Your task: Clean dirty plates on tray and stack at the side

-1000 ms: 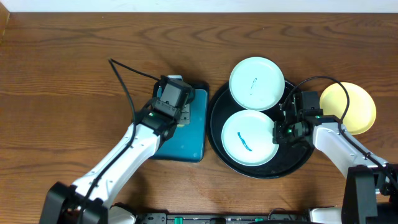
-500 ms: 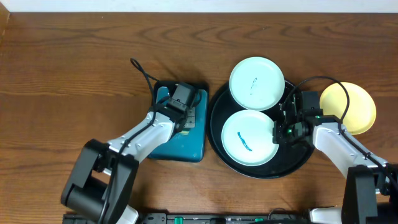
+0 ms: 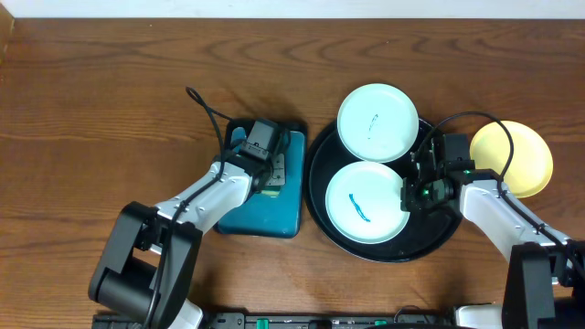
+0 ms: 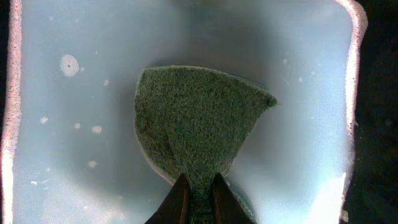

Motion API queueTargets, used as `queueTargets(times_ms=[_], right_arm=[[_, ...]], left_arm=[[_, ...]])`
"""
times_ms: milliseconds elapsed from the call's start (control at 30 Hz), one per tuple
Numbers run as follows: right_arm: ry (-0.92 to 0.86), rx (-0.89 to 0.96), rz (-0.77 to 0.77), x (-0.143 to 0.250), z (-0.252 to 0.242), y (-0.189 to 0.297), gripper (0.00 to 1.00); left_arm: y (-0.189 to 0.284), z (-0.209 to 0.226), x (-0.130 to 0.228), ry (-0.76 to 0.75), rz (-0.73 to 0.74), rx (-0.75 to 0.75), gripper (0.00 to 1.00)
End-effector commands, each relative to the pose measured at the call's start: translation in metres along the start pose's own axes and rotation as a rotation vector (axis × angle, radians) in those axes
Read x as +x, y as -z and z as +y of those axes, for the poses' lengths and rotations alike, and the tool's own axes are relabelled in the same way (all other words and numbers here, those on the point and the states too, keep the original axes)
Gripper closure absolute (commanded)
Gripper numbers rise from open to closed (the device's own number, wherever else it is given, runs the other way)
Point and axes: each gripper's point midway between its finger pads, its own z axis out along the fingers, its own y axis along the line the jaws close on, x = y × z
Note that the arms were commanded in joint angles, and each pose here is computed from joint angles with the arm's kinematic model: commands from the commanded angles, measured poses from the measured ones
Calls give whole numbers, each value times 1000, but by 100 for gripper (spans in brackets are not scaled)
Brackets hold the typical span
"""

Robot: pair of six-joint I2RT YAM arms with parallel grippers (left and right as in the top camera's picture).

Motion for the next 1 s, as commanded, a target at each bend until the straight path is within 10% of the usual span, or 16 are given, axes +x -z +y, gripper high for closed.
queueTargets(times_ms=[0,967], right_arm=[[-8,45,33,7,-8,-11,99],[-8,45,31,6,-8,-11,99]], left_arm=[[-6,11,12,31,45,-4,93],[67,2,-29,-7,-28,551,93]])
